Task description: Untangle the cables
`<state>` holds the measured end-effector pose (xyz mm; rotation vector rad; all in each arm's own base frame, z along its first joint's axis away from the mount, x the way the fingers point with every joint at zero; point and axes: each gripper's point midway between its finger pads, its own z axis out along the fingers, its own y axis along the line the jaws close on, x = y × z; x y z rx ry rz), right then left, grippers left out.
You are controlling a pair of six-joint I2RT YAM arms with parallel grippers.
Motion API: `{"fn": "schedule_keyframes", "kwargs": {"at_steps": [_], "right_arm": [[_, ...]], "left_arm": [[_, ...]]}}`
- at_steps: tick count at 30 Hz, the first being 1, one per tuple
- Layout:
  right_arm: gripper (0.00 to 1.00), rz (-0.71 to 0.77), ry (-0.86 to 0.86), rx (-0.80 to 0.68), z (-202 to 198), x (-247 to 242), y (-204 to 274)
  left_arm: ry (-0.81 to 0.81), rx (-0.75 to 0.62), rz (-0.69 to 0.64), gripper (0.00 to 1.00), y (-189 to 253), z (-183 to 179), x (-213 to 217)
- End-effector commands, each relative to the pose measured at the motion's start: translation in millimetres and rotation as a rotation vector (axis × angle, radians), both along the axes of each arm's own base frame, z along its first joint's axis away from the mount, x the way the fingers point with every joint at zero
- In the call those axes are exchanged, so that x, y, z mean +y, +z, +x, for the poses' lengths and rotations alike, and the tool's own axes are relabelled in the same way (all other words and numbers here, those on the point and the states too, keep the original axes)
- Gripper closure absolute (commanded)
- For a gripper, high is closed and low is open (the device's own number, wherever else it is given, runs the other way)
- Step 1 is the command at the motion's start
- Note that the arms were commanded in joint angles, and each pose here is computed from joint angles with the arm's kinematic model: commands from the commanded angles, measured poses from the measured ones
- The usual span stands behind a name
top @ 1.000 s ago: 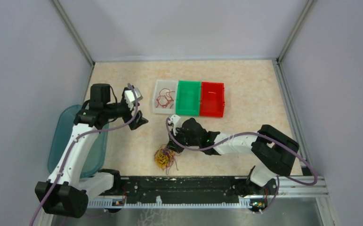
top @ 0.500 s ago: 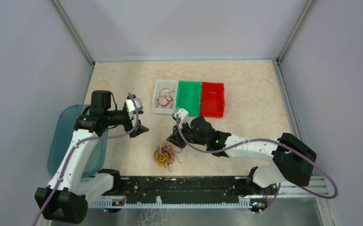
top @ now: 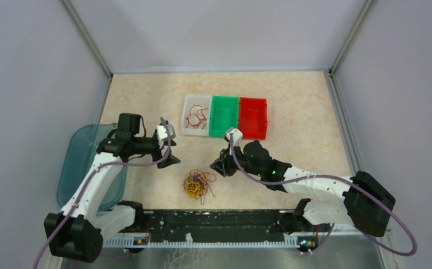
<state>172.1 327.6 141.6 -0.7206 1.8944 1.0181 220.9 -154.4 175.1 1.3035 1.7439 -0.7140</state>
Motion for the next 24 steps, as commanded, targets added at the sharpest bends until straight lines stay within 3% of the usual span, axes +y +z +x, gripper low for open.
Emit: {"fn": "schedule_keyframes", "kwargs": {"at_steps": [1, 13, 24], "right_arm": [[0.66, 0.079, -0.066, 0.052, 18, -6, 11], [0.68, 0.105, -0.122, 0.032, 20, -18, 13], [0.68, 0.114, -0.145, 0.013, 24, -21, 22]], "left_arm": [[-0.065, 0.04, 0.007, 0.24, -24, -6, -17], [-0.089, 0.26, 0.116, 0.38, -80, 6, -46], [-0.162, 0.341, 0.151, 0.35, -106, -6, -59]]}}
